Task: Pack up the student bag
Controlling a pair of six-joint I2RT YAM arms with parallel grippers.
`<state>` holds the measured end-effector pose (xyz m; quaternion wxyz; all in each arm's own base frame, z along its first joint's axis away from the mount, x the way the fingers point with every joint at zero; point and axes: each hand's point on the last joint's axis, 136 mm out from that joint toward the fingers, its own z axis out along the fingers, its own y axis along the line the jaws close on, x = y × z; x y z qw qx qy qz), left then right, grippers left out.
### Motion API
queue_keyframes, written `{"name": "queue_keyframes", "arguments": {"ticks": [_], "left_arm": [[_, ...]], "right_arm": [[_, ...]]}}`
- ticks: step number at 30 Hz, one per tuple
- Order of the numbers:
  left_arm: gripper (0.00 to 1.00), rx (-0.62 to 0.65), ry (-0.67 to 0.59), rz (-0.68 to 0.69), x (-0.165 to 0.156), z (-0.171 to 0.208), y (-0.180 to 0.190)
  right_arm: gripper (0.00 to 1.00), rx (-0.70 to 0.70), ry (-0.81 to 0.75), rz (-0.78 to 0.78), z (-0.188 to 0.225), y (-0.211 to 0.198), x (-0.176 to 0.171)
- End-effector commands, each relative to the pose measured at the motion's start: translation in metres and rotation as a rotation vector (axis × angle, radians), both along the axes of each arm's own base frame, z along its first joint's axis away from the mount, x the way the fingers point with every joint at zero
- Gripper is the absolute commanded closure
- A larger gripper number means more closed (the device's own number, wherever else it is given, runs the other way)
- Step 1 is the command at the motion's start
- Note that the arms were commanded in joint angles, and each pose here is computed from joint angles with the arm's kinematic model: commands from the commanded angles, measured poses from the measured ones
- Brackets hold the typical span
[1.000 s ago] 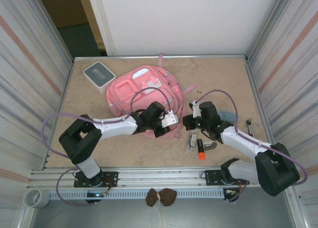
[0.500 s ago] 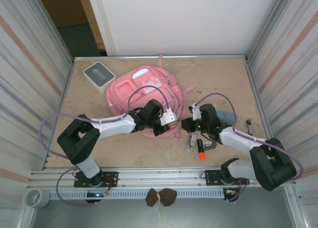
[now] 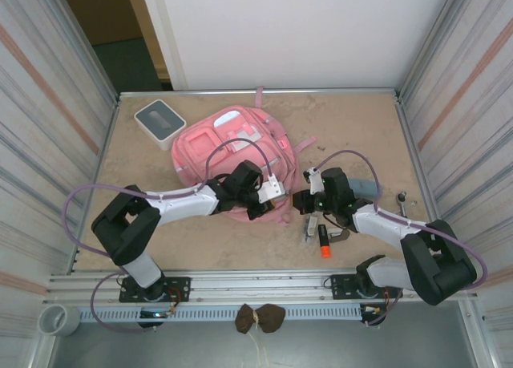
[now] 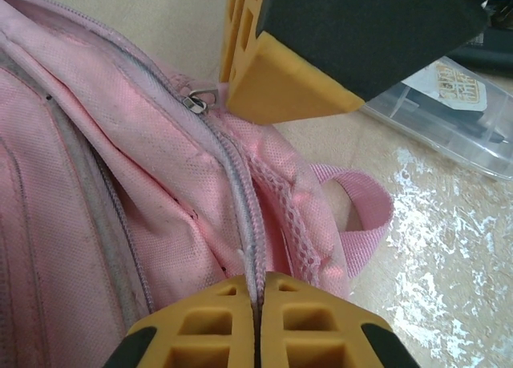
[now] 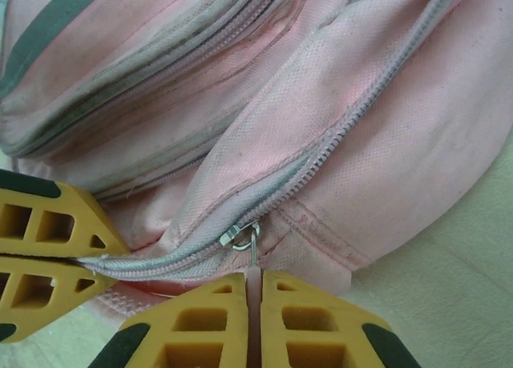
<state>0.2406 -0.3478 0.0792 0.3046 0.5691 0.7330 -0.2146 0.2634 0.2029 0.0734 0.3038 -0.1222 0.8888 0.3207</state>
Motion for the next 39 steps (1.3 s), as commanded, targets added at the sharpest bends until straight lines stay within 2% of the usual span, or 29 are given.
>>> {"name": "queue_keyframes", "arguments": {"ticks": [1,6,11,15,20,22,26,29,32,39], "left_arm": [[1.00,-0.062,-0.023,-0.030,-0.004,0.021,0.000],[1.00,-0.084,-0.039,-0.125,-0.019,0.029,0.004],[1.00,-0.130,-0.068,-0.167,-0.023,0.044,0.017],[1.00,-0.174,-0.102,-0.133,-0.015,0.059,0.038],[1.00,-0.109,-0.186,0.028,0.014,0.047,0.077],[0.95,-0.104,-0.200,0.057,0.016,0.046,0.083],[0.64,-0.181,-0.183,0.063,0.003,0.065,0.073],[0.50,-0.168,-0.208,0.057,-0.007,0.073,0.058],[0.45,-0.130,-0.230,0.048,-0.010,0.070,0.043],[0.45,-0.066,-0.230,0.062,0.009,0.055,0.006]], "right_arm": [[1.00,-0.051,0.005,-0.049,-0.001,-0.011,0.006],[1.00,-0.192,-0.034,-0.225,0.007,-0.048,0.018],[1.00,-0.328,-0.109,-0.323,0.018,-0.068,0.023],[1.00,-0.390,-0.132,-0.362,0.023,-0.074,0.028],[1.00,-0.316,-0.180,-0.279,0.037,-0.045,0.028],[1.00,-0.279,-0.200,-0.236,0.043,-0.030,0.025],[1.00,-0.208,-0.242,-0.152,0.056,-0.002,0.014],[1.00,-0.168,-0.295,-0.123,0.069,0.010,0.007],[1.00,-0.124,-0.322,-0.109,0.080,0.018,0.001],[1.00,-0.076,-0.340,-0.085,0.091,0.026,-0.008]]}}
